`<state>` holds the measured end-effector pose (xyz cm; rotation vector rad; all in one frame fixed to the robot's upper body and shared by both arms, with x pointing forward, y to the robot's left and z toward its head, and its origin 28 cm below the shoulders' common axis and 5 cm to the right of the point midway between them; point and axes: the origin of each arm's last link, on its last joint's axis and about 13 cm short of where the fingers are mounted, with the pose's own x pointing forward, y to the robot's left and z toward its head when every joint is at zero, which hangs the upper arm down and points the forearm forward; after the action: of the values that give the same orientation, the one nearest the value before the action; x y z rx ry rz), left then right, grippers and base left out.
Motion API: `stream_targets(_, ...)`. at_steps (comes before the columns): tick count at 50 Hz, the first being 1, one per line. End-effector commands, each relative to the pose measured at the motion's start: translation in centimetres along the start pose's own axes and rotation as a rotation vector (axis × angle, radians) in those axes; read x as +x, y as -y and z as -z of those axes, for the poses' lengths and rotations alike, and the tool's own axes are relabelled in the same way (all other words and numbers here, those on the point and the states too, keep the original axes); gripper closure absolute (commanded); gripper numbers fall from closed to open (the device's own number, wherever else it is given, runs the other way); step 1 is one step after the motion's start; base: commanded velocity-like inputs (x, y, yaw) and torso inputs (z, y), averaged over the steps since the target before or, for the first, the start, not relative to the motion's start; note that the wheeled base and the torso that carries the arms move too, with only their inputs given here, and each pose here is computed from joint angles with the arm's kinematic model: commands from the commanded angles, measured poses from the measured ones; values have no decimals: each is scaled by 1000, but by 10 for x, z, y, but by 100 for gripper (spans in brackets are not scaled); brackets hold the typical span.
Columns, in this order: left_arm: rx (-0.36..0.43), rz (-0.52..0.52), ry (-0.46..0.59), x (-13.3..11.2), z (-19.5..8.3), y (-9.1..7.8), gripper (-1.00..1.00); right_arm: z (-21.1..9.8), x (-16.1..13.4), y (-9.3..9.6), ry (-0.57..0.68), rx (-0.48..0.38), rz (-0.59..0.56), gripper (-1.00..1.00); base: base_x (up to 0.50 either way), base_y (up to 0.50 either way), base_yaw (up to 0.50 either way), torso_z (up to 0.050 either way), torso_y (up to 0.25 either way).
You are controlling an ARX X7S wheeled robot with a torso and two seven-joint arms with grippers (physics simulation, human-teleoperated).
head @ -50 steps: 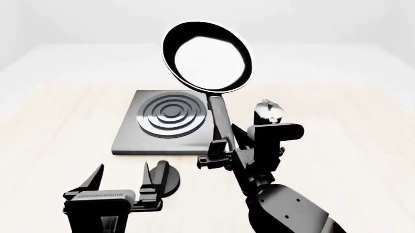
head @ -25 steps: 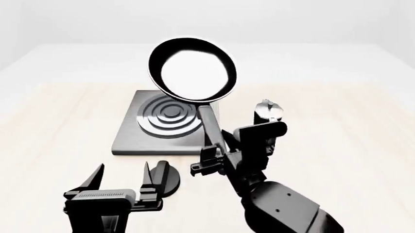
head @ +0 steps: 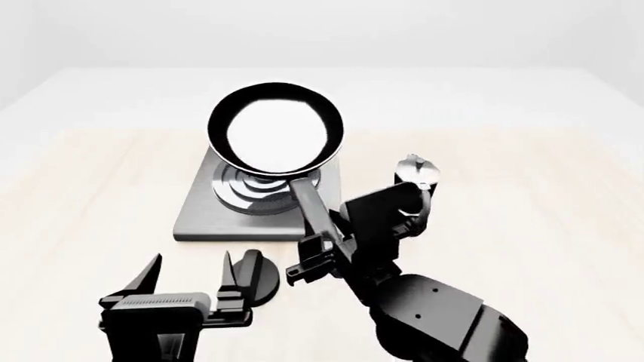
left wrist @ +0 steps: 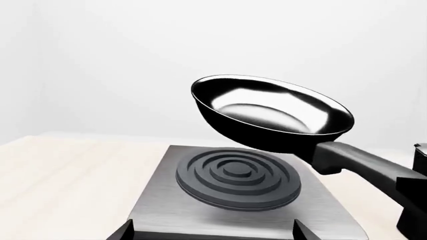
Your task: Put the frying pan on the stove.
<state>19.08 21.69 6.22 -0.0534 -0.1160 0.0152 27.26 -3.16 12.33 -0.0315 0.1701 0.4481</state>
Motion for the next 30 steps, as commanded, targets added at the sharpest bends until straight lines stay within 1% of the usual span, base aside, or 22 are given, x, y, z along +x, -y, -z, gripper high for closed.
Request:
stream_targets(1,3,2,-2,0,1,1,-100,-21,2,5,66,-80,10,100,0,0,0,0,0)
stream_targets(6,3,4,-2,0,0,1,-100,-19,4,3,50,-102,3,100,0,0,0,0,2)
stream_targets(15,2,4,-2,-1,0,0,-100,-22,12,3,36,-98,7,100,0,0,0,1,2)
stream_targets(19,2,2,-1,-1,0,0,-100,-21,14,3,27,-109,14,100,0,0,0,0,3)
stream_targets(23,0,1,-1,-1,-1,0,-100,-19,18,6,19,-100,24,100,0,0,0,0,0)
stream_targets(30,2,1,-3,0,0,0,-100,-16,21,5,9,-99,21,100,0,0,0,0,3)
